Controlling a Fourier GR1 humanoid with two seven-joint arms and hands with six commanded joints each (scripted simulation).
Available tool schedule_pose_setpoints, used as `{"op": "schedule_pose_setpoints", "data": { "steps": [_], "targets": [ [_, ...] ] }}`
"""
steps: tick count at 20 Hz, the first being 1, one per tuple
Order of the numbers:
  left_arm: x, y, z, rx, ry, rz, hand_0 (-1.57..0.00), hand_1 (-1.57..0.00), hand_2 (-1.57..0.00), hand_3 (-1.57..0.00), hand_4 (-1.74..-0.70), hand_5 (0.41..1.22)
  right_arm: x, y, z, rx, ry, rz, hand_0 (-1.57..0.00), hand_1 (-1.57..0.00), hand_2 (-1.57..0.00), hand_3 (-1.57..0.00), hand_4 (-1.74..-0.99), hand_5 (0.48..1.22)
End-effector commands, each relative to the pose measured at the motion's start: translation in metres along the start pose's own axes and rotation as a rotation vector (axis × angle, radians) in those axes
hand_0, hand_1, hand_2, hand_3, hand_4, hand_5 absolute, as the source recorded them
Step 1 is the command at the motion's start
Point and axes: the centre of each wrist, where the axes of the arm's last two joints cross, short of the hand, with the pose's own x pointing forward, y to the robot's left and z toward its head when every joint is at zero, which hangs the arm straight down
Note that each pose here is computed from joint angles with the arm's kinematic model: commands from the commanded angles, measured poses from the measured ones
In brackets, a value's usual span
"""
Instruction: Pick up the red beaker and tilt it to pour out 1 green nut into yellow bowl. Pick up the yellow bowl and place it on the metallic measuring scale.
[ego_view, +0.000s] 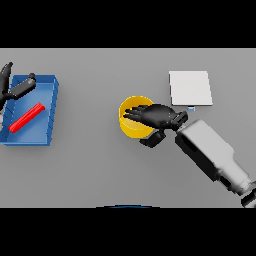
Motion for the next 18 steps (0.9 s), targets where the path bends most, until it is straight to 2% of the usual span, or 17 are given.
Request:
{"op": "schedule_pose_setpoints", "data": {
  "steps": [1, 3, 5, 6, 7, 8, 9, 11, 12, 14, 15, 18],
  "targets": [
    [0.002, 0.001, -0.001, 0.007, 0.004, -0.004, 0.00, 0.00, 0.00, 0.00, -0.79, 0.732, 0.000, -0.002, -0.001, 0.012, 0.005, 0.006, 0.00, 0.00, 0.00, 0.00, -1.304, 0.703],
    [0.001, 0.001, -0.001, 0.003, 0.001, 0.001, 0.00, 0.00, 0.00, 0.00, -0.79, 0.729, 0.003, 0.000, -0.003, 0.018, 0.005, 0.006, 0.00, 0.00, 0.00, -0.01, -1.308, 0.729],
    [0.002, 0.001, -0.002, 0.003, -0.008, -0.002, 0.00, 0.00, 0.00, 0.00, -0.79, 0.725, 0.002, 0.002, -0.006, 0.028, 0.030, 0.014, -0.02, -0.04, -0.07, -0.09, -1.339, 0.784],
    [0.002, 0.002, -0.002, 0.007, -0.005, 0.002, 0.00, 0.00, 0.00, 0.00, -0.79, 0.723, 0.004, 0.001, -0.007, 0.040, 0.033, 0.027, -0.09, -0.11, -0.13, -0.16, -1.362, 0.820],
    [0.005, 0.001, -0.002, 0.005, -0.005, 0.003, 0.00, 0.00, 0.00, 0.00, -0.79, 0.722, 0.003, 0.002, -0.008, 0.043, 0.029, 0.039, -0.26, -0.24, -0.23, -0.25, -1.387, 0.900],
    [0.005, 0.003, -0.003, 0.006, -0.005, 0.007, 0.00, 0.00, 0.00, 0.00, -0.79, 0.723, 0.004, 0.002, -0.008, 0.049, 0.023, 0.041, -0.51, -0.44, -0.39, -0.36, -1.425, 0.964],
    [0.004, 0.002, -0.002, 0.007, -0.003, 0.005, 0.00, 0.00, 0.00, 0.00, -0.80, 0.725, 0.005, 0.002, -0.008, 0.051, 0.028, 0.033, -0.72, -0.66, -0.62, -0.47, -1.488, 1.016],
    [0.003, 0.007, -0.001, 0.011, -0.006, 0.010, 0.00, 0.00, 0.00, 0.00, -0.80, 0.727, 0.007, -0.001, -0.008, 0.091, 0.024, 0.026, -1.03, -0.99, -0.97, -0.69, -1.571, 1.090],
    [0.002, 0.007, 0.001, 0.008, -0.004, 0.007, 0.00, 0.00, 0.00, 0.00, -0.80, 0.728, 0.005, -0.003, -0.006, 0.107, 0.017, 0.020, -1.14, -1.11, -1.09, -0.87, -1.604, 1.116],
    [0.002, 0.006, 0.002, 0.010, -0.006, 0.005, 0.00, 0.00, 0.00, 0.00, -0.80, 0.727, 0.003, -0.002, -0.002, 0.119, 0.007, 0.010, -1.29, -1.27, -1.26, -1.02, -1.649, 1.154],
    [-0.001, 0.008, 0.005, 0.011, -0.004, 0.011, 0.00, 0.00, 0.00, 0.00, -0.80, 0.726, 0.005, -0.003, -0.002, 0.119, 0.015, 0.010, -1.35, -1.33, -1.28, -1.09, -1.667, 1.167],
    [0.002, 0.003, 0.002, 0.010, -0.005, 0.017, 0.00, 0.00, 0.00, 0.00, -0.80, 0.726, 0.003, -0.003, 0.003, 0.110, 0.020, 0.007, -1.46, -1.45, -1.39, -1.17, -1.703, 1.193]
  ]
}}
